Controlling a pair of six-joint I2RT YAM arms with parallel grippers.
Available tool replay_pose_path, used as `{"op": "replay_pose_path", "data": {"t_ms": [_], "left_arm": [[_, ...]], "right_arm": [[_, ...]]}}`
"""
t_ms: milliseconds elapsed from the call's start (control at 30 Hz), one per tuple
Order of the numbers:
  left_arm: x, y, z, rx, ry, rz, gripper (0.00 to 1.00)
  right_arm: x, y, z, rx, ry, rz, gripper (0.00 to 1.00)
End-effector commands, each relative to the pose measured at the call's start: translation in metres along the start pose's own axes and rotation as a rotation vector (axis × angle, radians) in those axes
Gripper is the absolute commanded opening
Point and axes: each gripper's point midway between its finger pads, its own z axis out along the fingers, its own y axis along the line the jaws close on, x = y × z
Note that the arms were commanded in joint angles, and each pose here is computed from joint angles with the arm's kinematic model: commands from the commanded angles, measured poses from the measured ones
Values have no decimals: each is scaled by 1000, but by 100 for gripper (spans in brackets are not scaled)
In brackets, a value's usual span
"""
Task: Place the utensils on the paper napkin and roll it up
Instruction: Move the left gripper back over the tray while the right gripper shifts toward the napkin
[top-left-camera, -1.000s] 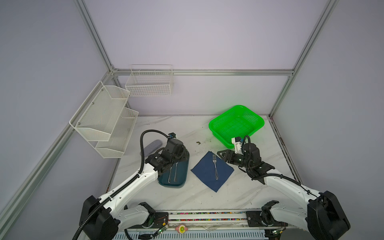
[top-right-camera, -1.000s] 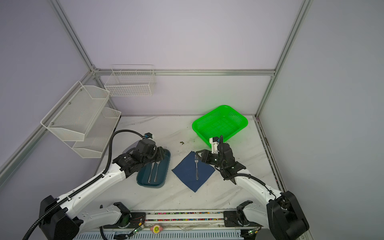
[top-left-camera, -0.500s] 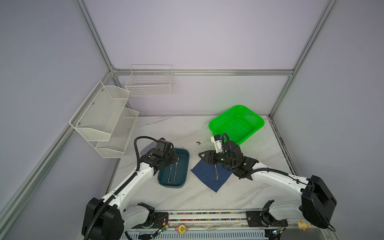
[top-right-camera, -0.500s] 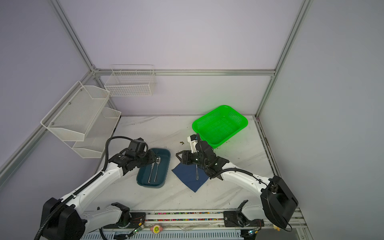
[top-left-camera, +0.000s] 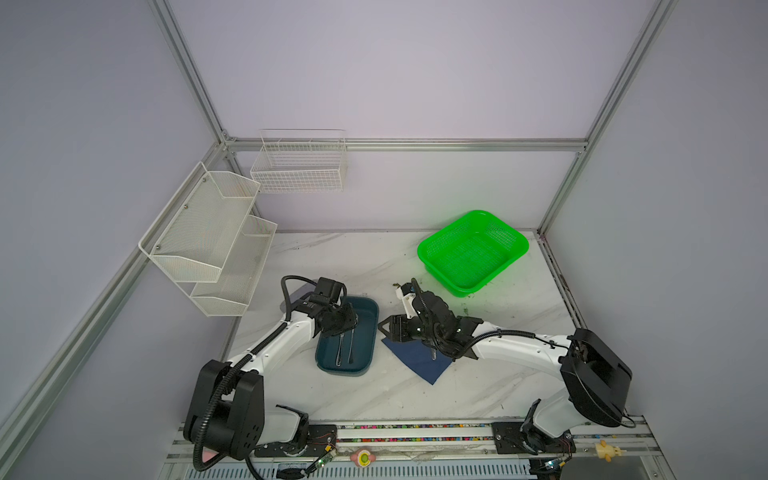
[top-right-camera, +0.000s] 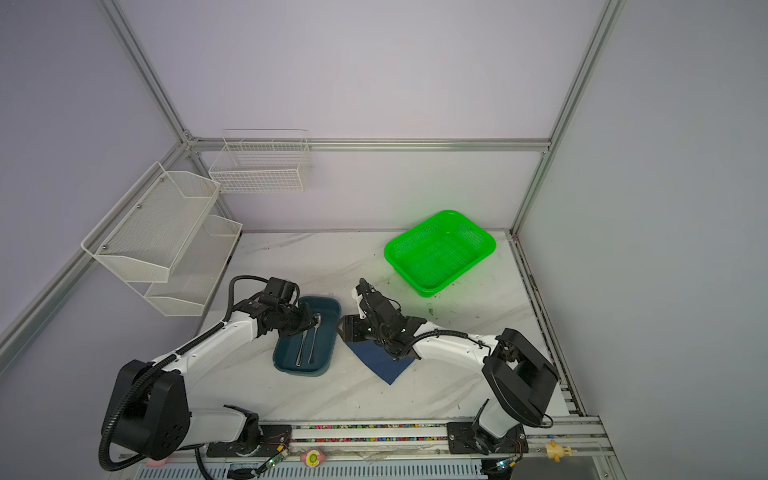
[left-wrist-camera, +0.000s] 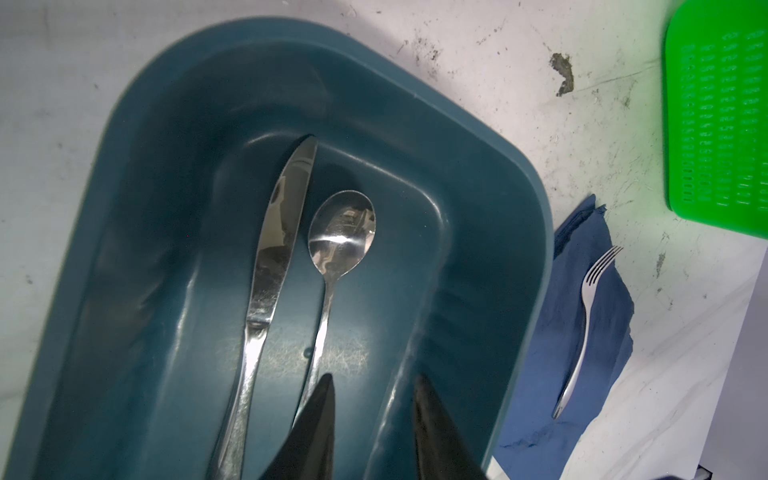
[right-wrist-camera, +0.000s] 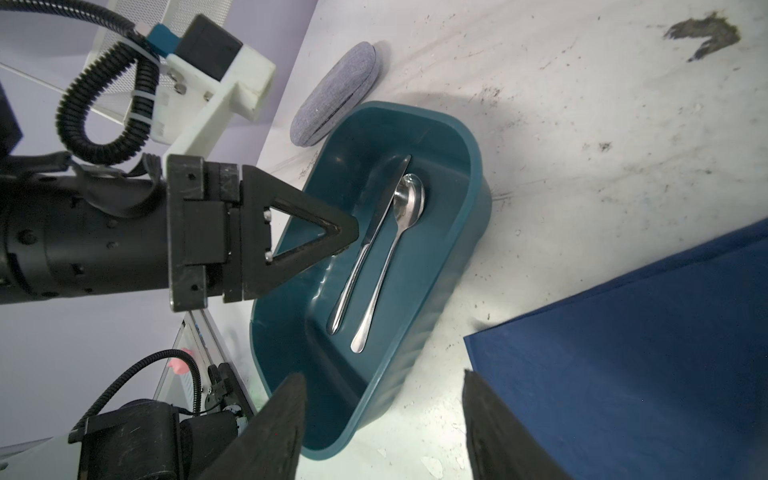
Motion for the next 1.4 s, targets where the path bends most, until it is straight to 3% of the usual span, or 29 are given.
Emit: {"op": "replay_pose_path", "data": {"t_ms": [0,233,733,1367], "left_arm": [[2,0,6,19,24,41,31],[8,20,22,-112,124,82,32],[-2,10,37,-114,187,126,28],[21,18,56,-276,357,226,21]], "right_arm": [[1,0,5,9,-4,44,62],[16,-3,21,49,67,52,63],[23,-12,31,90,85,73,65],[24,-16,33,106,86,60,66]]}}
